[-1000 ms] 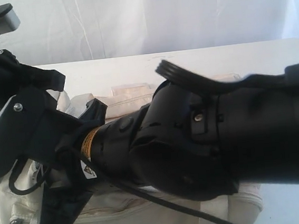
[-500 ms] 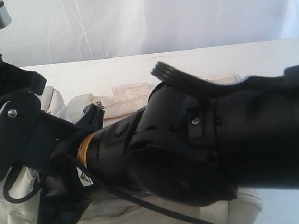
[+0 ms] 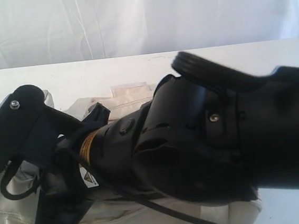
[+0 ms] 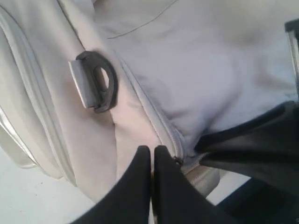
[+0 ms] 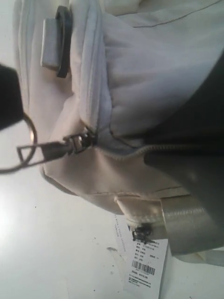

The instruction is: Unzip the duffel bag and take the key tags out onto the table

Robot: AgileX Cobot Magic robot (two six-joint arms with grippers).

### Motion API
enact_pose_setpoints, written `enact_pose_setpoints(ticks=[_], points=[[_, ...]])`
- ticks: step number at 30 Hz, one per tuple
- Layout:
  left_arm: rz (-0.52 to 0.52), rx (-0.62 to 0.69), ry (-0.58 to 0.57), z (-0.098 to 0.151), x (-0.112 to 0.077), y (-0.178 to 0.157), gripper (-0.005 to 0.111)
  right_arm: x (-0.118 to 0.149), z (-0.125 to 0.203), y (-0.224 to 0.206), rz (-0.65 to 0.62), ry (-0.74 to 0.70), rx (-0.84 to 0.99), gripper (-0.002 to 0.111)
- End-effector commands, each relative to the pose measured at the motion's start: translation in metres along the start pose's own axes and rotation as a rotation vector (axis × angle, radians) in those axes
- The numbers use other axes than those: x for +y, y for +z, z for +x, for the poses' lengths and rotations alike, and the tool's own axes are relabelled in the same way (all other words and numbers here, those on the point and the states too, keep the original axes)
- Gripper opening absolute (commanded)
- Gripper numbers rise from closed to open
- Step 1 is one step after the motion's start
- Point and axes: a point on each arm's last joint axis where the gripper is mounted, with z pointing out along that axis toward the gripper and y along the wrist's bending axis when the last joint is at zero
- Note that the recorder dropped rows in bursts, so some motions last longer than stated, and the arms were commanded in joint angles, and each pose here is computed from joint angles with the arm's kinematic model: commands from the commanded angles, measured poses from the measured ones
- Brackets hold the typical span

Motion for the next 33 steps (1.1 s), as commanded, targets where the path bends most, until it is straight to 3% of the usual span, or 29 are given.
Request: enact_pose_setpoints(ticks=[1, 6, 11, 13, 18, 20, 26, 33], points=[[0.073, -0.016, 0.051, 0.023, -0.009, 0.000, 0.000, -0.002, 0.013, 0.000, 0.000, 0.020, 0.100, 0.000], [0.180, -0.169, 0.112, 0.024, -0.017, 0.015, 0.000, 0.000, 0.014, 0.000, -0.012, 0.047, 0.114, 0.000], [0.178, -0.274, 0.142, 0.016, -0.015, 0.025, 0.000, 0.002, 0.017, -0.001, -0.027, 0.096, 0.151, 0.002], [0.156, -0.300, 0.169, 0.014, -0.012, 0.027, 0.000, 0.002, 0.019, -0.002, -0.029, 0.095, 0.170, 0.009], [0.134, -0.315, 0.237, 0.013, -0.011, 0.029, 0.000, 0.003, 0.019, -0.003, -0.035, 0.111, 0.175, 0.044], [0.132, -0.316, 0.251, 0.013, -0.011, 0.029, 0.000, 0.003, 0.018, -0.004, -0.034, 0.111, 0.166, 0.052], [0.118, -0.325, 0.321, 0.013, -0.011, 0.029, 0.000, 0.002, 0.016, -0.005, -0.032, 0.115, 0.150, 0.048], [0.077, -0.385, 0.309, 0.007, -0.008, 0.027, 0.000, 0.004, 0.016, -0.005, -0.046, 0.145, 0.151, 0.023]])
